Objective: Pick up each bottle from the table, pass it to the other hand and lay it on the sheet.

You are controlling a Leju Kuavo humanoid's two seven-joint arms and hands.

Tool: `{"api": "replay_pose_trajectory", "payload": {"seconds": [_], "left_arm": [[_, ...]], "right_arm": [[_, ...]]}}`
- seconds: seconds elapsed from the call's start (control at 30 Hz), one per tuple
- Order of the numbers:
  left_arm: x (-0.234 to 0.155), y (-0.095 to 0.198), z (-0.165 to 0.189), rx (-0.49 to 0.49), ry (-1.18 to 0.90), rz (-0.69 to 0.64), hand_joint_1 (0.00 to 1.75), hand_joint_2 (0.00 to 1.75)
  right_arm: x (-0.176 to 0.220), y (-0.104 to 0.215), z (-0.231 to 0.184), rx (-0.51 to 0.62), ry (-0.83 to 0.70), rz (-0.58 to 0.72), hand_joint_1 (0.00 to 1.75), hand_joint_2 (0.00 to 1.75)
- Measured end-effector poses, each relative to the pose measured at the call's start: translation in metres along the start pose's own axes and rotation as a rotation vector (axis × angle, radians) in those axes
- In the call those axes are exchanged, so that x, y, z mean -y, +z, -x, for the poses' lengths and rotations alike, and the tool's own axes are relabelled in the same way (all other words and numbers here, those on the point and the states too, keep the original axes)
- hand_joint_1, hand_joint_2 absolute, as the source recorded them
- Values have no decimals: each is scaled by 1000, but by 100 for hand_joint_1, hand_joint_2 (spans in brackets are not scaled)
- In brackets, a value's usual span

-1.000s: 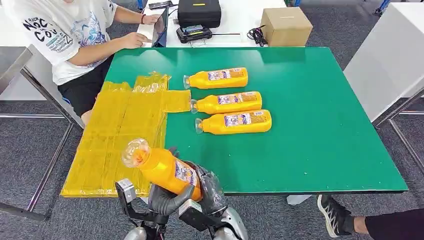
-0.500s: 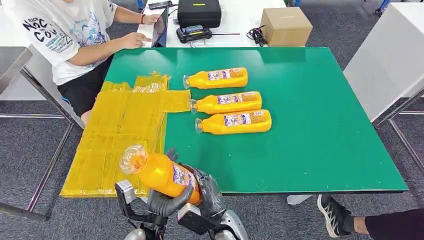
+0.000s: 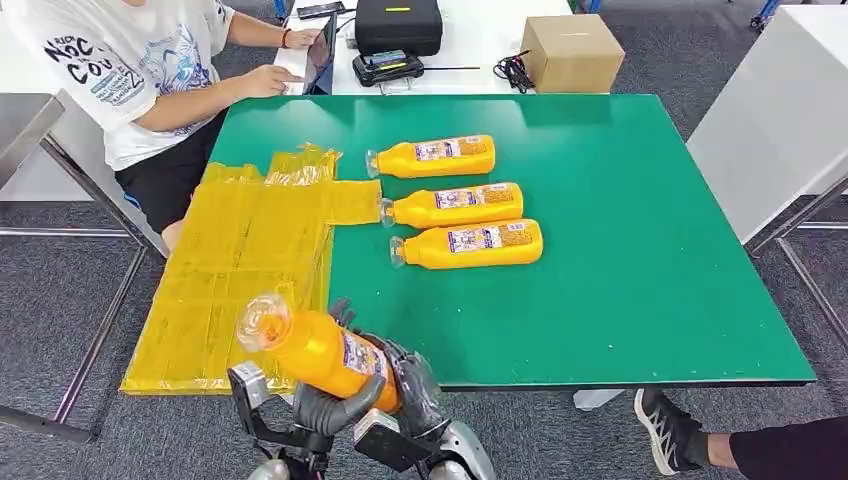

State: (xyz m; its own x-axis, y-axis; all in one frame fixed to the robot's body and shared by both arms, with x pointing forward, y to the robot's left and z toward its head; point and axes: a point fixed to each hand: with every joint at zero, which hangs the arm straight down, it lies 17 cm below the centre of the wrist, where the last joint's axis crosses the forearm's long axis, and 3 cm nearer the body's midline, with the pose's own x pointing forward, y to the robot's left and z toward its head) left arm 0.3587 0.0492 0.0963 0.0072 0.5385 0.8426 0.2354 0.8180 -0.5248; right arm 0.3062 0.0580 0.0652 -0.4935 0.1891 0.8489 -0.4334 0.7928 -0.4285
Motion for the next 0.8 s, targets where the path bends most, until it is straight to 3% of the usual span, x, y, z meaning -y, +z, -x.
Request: {"api": "replay_pose_trajectory", "payload": {"seconds": [0.57, 0.6, 0.63, 0.67, 0.7, 0.8], "left_arm": [[-10, 5, -15, 62, 5, -41, 175, 175], [-11, 5, -15, 65, 2, -44, 175, 175], [-11, 5, -16, 68, 0, -45, 175, 175], [-11, 5, -17, 71, -2, -45, 175, 175], [-11, 5, -18, 76, -7, -46, 175, 175], [-12, 4, -20, 84, -26, -54, 175, 175]], "right_arm": [[-9, -1, -5, 14, -24, -42, 175, 175], [-10, -1, -5, 14, -25, -43, 126, 175], [-10, -1, -5, 14, -27, -45, 0, 175], [-10, -1, -5, 14, -28, -46, 0, 175], [-11, -1, -5, 14, -28, -49, 0, 0], [-11, 1, -2, -1, -31, -48, 0, 0]]}}
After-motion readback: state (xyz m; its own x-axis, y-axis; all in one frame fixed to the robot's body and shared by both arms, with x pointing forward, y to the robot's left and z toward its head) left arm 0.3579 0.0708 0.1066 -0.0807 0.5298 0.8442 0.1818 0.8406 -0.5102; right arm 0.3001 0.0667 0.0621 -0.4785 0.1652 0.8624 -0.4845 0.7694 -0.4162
